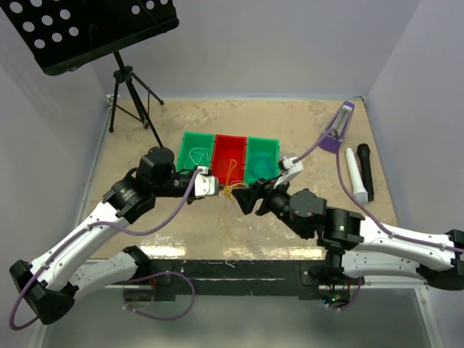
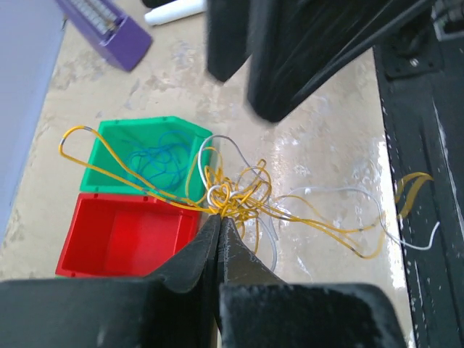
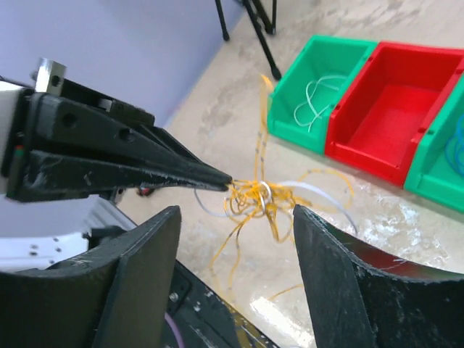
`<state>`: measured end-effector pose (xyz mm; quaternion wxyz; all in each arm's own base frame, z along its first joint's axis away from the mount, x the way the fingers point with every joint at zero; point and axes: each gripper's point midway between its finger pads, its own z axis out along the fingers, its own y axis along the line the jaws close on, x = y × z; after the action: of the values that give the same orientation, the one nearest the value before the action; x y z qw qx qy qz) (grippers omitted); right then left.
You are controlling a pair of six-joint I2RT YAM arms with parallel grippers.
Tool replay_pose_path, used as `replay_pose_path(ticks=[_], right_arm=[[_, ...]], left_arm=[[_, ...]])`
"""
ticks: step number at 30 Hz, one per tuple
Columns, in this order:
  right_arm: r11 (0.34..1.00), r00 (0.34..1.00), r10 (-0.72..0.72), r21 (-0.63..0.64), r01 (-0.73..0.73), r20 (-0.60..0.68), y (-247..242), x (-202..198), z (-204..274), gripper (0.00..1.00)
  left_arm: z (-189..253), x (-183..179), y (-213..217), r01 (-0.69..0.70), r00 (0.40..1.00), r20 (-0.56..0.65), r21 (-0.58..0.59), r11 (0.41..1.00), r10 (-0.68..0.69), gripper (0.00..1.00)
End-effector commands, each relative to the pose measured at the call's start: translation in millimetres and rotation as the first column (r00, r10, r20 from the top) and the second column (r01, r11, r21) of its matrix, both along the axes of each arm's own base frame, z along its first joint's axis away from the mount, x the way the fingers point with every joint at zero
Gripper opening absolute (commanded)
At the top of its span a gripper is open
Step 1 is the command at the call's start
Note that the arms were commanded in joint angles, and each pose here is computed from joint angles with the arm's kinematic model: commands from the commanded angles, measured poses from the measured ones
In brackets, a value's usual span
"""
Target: Untangle the cables
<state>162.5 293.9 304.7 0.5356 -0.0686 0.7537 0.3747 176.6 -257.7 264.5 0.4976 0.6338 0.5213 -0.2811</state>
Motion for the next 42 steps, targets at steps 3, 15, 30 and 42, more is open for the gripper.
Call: replay_pose_path(ticks=[3,15,30,42], right_arm=[[0.983,0.993,-0.114,0.144,0.118,-0.041,-47,1,17,0.69],[0.991,0.997,-0.011,0.135,0.021,-0.071,-15,-8,-8,0.50],[0.987,0.997,-0.075,0.148,0.070,0.027,-1,10,11,0.44],[0.974,0.988,-0.146,0.180,0.136,0.046,-14,18,15,0.00]], left_arm=[[51,26,1,-0.229,0.973,-0.077,-0.185,0.956,0.218,0.00],[72,17,-3,-0.186,0.982,-0.086,-0.230,0.955,0.171,0.00],[92,-3,-8,-0.112,0.989,-0.129,-0.282,0.953,0.078,0.00],[108,-12,-9,-0.094,0.987,-0.157,-0.315,0.944,0.046,0.00]])
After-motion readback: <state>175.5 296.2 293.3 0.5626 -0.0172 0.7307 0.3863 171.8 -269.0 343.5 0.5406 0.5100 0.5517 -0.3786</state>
